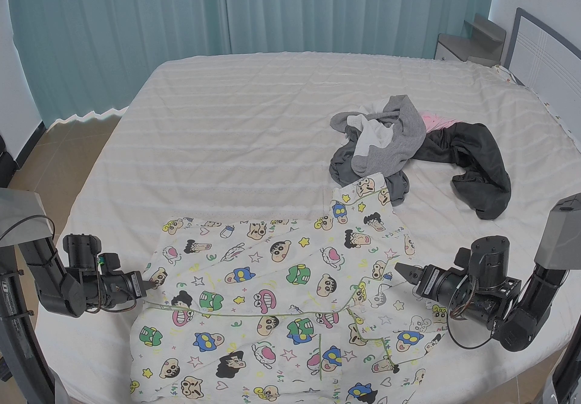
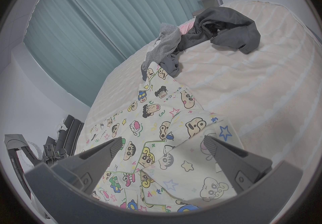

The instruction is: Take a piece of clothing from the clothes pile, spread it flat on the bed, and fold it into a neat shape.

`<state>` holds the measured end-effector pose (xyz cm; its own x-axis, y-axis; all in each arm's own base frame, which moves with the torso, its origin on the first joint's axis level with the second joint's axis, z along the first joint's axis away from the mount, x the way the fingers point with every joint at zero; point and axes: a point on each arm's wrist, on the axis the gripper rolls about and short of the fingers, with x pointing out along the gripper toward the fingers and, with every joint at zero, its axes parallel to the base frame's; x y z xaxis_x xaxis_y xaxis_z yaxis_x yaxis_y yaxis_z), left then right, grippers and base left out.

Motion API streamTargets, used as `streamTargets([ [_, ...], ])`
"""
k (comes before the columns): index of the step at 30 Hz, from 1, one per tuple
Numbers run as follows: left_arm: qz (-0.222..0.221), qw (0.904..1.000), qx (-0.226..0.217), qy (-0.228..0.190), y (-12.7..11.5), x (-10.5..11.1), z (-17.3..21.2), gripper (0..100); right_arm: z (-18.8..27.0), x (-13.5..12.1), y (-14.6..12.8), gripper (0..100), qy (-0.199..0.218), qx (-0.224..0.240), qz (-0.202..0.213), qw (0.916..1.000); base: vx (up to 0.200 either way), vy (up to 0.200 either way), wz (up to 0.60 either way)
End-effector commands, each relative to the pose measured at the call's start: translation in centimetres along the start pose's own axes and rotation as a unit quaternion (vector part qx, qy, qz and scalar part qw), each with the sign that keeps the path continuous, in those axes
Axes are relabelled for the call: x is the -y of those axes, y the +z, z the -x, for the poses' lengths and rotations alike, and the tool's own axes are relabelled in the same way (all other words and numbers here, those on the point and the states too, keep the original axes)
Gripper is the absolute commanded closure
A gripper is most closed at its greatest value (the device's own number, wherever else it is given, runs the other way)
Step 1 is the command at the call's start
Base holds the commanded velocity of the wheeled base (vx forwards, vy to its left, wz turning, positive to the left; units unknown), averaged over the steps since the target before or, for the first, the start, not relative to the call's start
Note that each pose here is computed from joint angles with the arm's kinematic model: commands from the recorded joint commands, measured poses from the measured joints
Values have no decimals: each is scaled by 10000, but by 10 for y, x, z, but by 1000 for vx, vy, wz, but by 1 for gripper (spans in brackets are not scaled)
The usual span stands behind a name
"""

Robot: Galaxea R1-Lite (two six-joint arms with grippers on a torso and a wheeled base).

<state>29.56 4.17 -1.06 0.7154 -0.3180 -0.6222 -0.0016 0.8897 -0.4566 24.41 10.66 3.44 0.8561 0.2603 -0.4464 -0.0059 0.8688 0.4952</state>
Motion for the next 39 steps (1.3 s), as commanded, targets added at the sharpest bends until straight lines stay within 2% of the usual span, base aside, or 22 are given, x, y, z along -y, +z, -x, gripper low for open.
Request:
streamTargets([
  [1,38,10000,-60,29,-4,-1,1,100,0,0,0,0,-3,9,-9,10000,0,0,0],
  [4,39,10000,-49,40,-4,-2,1,100,0,0,0,0,-3,9,-9,10000,0,0,0],
  [5,39,10000,-49,40,-4,-2,1,0,0,0,0,0,-3,9,-9,10000,0,0,0],
  [12,30,10000,-22,3,-8,4,14,0,3,0,1,0,-5,20,13,10000,0,0,0],
  [15,76,9999,-13,-79,-17,15,38,0,5,2,-3,0,-46,-72,62,9999,0,0,0],
  [24,749,9970,-89,-196,-46,38,87,0,11,1,-12,0,-36,-249,170,9995,0,0,0],
  [27,837,9963,-37,-205,-55,44,105,0,14,-1,-13,0,63,-196,189,9996,-200,0,0],
  [31,860,9959,182,-202,-55,49,116,0,18,0,-13,0,152,-90,240,9996,-200,0,0],
  [39,948,9954,97,-131,-60,48,117,0,20,-2,-16,0,197,-108,320,9992,-200,0,0],
])
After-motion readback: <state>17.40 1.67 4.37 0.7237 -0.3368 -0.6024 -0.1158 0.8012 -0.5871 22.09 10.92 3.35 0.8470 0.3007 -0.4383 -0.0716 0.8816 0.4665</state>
